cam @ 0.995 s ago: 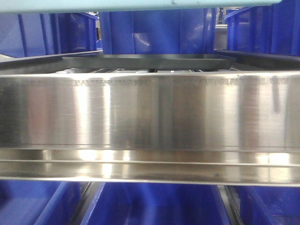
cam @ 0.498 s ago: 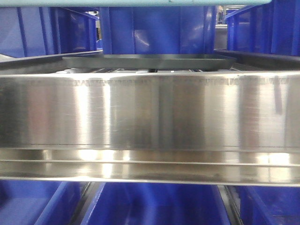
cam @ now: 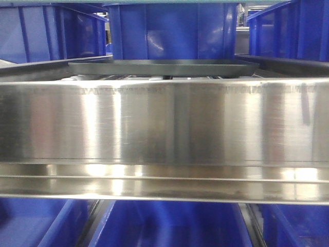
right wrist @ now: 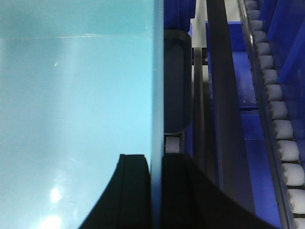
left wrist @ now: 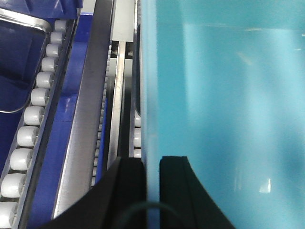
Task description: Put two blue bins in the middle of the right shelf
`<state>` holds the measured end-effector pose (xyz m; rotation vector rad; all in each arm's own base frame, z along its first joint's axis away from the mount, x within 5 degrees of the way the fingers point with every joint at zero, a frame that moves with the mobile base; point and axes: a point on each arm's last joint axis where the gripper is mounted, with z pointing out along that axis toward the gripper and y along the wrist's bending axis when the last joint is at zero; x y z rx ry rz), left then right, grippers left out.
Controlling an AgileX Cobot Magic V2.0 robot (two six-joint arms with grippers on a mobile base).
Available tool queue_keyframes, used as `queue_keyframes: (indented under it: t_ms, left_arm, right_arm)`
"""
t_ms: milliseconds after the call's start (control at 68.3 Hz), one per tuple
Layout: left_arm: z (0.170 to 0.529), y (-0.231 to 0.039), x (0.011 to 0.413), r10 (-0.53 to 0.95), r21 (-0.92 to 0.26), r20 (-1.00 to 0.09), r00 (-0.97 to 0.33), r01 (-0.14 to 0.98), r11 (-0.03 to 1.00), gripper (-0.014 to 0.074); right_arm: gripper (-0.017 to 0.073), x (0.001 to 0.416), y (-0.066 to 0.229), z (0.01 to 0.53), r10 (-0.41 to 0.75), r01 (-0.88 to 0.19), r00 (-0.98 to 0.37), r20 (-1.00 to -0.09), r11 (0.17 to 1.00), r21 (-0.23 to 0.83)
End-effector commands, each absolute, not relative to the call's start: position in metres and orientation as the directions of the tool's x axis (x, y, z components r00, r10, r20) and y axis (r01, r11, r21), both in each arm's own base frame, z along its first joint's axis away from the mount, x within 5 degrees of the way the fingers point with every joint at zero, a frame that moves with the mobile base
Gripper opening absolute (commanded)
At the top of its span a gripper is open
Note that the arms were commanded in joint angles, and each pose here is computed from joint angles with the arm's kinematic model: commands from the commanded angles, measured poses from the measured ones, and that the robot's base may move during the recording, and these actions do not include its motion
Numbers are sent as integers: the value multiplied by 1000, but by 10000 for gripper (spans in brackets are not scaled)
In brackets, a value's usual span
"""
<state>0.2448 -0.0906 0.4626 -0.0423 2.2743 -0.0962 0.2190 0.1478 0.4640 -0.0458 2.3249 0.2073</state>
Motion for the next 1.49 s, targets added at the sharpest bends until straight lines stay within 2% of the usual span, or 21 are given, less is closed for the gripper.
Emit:
queue_keyframes:
  t_ms: [0,366,1039,1478]
  left_arm:
    - [482,-87,240,-79,-109,-835,-545,22,994,-111]
    - [483,-87,240,-80,-110,-837,-541,24,994,-111]
    - [483,-87,240,-80,-111,-839,-539,25,994,-111]
    - [482,-88,241,-79,-110,-838,-540,26,994,-111]
  right_arm:
    - [-163,220,141,472,20,-86,-642,-767,991,98]
    - [-163,220,141,472,20,-87,-643,-766,991,99]
    - [-163,228,153,488,57,-201,-493,-868,963,177]
    - [-163,228,154,489,59,-206,-486,-872,962,180]
